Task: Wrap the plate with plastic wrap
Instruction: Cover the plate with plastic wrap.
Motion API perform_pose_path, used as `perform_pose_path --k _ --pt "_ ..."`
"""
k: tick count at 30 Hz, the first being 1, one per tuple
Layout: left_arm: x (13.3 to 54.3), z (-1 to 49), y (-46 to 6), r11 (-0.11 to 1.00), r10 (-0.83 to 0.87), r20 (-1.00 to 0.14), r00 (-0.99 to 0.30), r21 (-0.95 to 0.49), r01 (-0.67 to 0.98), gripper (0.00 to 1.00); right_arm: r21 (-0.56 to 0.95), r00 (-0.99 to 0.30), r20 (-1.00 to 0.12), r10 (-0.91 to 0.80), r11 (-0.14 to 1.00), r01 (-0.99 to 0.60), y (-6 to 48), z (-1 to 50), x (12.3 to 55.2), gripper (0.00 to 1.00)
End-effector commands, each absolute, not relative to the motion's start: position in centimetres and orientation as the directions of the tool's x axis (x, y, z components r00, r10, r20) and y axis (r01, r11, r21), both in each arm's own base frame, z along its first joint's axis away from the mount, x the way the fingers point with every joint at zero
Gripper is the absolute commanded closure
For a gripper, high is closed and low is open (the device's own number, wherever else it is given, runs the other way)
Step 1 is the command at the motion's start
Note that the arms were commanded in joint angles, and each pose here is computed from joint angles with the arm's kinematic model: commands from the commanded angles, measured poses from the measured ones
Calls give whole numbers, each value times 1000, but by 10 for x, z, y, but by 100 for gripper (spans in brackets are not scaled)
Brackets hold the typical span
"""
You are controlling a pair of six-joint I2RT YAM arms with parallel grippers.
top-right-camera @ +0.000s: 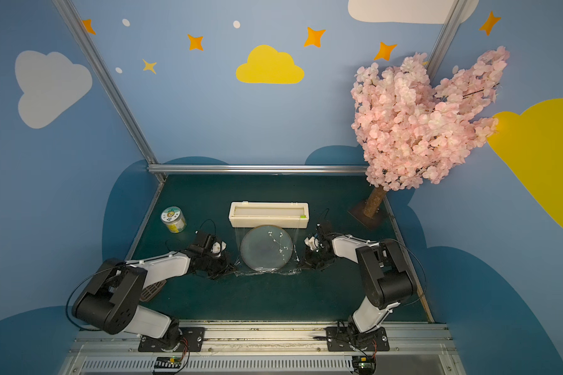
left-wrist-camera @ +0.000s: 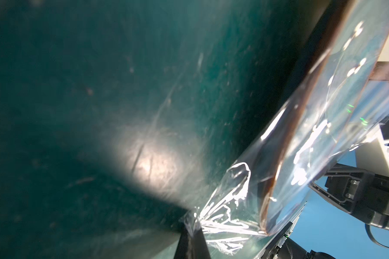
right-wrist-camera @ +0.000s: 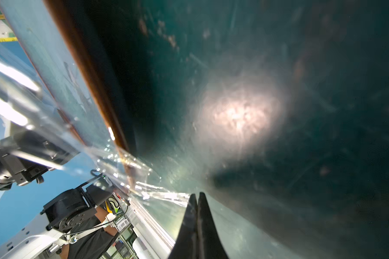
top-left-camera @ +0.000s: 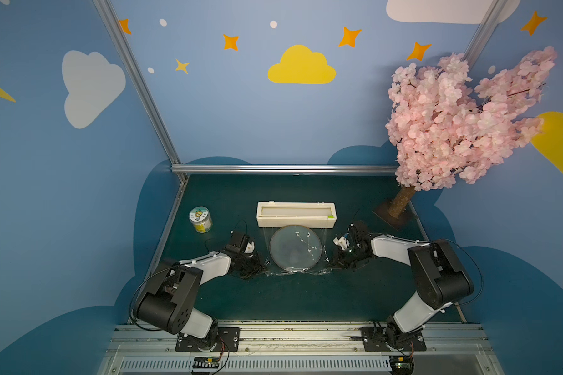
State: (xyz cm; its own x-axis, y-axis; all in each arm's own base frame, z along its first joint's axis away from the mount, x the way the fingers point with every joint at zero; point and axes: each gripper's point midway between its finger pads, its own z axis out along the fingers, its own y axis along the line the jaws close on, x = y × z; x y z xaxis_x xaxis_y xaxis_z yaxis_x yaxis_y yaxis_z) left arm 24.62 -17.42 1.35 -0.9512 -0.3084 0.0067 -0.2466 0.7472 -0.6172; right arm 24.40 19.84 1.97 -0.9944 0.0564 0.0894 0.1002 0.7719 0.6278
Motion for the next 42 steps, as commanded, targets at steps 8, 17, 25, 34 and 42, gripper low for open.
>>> perform_pose_path --k 8,17,25,34,42 --pt "266 -6 -157 810 -347 -44 -937 -517 -276 97 594 -983 19 185 788 160 186 13 290 100" --pt "281 -9 -170 767 -389 -56 -919 -573 -290 97 688 -950 3 311 689 227 206 10 308 100" --pt "279 -11 -170 741 -429 -56 -901 -593 -316 97 732 -925 34 380 620 282 207 2 307 100" --pt "263 10 -151 795 -413 -123 -902 -531 -292 70 671 -948 20 317 699 248 185 16 275 74" --pt "252 48 -132 832 -405 -217 -888 -489 -261 51 625 -964 -28 266 757 190 168 35 255 62"
